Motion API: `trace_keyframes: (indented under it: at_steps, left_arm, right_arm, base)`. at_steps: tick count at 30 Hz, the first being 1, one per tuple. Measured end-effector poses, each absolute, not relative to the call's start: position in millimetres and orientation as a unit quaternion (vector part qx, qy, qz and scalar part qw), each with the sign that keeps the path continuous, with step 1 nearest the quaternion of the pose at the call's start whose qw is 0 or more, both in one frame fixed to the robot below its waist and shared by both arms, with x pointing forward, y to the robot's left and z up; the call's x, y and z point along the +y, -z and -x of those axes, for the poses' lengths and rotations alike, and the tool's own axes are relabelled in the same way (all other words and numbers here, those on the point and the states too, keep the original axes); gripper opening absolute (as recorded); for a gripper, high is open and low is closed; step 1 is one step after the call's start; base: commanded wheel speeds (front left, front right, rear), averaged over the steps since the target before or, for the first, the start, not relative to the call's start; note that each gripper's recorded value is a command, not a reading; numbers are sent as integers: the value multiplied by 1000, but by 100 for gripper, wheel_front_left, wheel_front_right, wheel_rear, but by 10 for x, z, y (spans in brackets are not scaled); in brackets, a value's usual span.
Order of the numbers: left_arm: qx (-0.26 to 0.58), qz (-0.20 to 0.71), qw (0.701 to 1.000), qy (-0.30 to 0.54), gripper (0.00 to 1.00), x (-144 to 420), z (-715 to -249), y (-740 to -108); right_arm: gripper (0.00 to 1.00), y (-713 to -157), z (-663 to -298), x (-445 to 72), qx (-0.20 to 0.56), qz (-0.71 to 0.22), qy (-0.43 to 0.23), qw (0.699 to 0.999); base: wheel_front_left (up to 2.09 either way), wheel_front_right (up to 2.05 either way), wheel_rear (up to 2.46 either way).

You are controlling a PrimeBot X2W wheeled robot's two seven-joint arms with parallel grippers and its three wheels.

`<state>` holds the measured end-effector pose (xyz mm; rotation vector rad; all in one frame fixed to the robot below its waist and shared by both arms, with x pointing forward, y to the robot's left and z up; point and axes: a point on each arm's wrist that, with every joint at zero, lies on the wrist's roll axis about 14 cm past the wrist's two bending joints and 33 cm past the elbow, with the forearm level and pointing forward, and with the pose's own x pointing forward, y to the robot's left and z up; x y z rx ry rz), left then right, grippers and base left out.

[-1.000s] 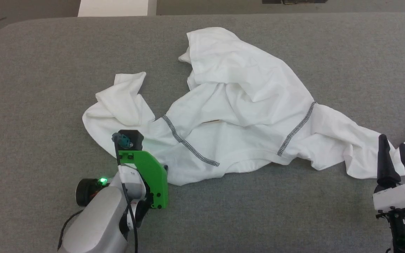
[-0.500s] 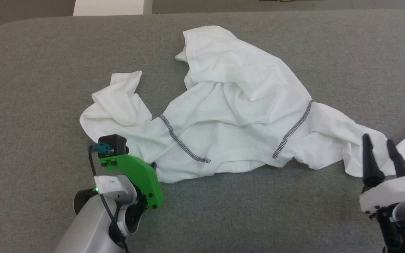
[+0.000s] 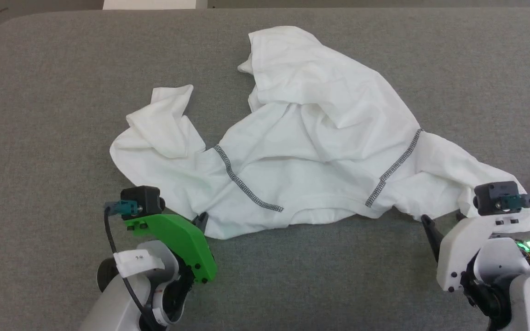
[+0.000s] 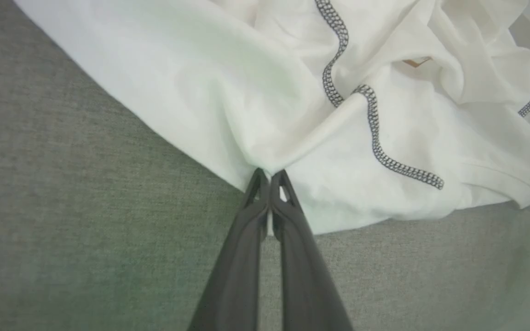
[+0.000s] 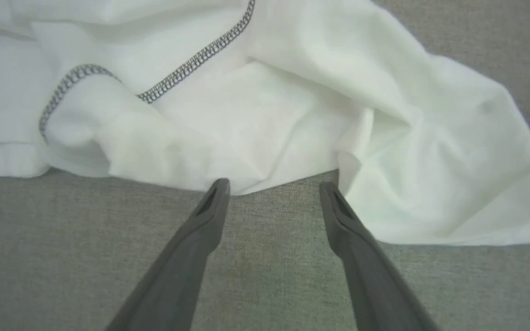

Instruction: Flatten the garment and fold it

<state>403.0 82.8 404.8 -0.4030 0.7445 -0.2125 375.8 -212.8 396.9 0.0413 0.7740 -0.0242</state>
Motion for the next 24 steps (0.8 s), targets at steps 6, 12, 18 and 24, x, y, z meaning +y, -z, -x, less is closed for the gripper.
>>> trace_keyframes:
  at_steps: [6, 12, 18, 24]
  left_arm:
    - [368, 197, 903, 97, 0, 844, -4021, -3987]
    - [377, 199, 900, 93, 0, 857, -4021, -3916]
    - [373, 200, 901, 93, 0, 848, -4034, -3918]
    - [307, 243, 914, 111, 0, 805, -4186, -4262]
  right_arm:
    - [100, -3817, -3809, -2012, 408, -14, -6, 913]
    - [100, -3744, -3911, -1931, 410, -1, -19, 912]
    - [0, -3759, -3980, -1827, 399, 7, -36, 916]
    - [0, -4041, -4040, -1762, 362, -37, -50, 930]
  base:
    - [0, 0, 0]
    - [0, 0, 0]
    - [0, 0, 0]
    - [0, 0, 0]
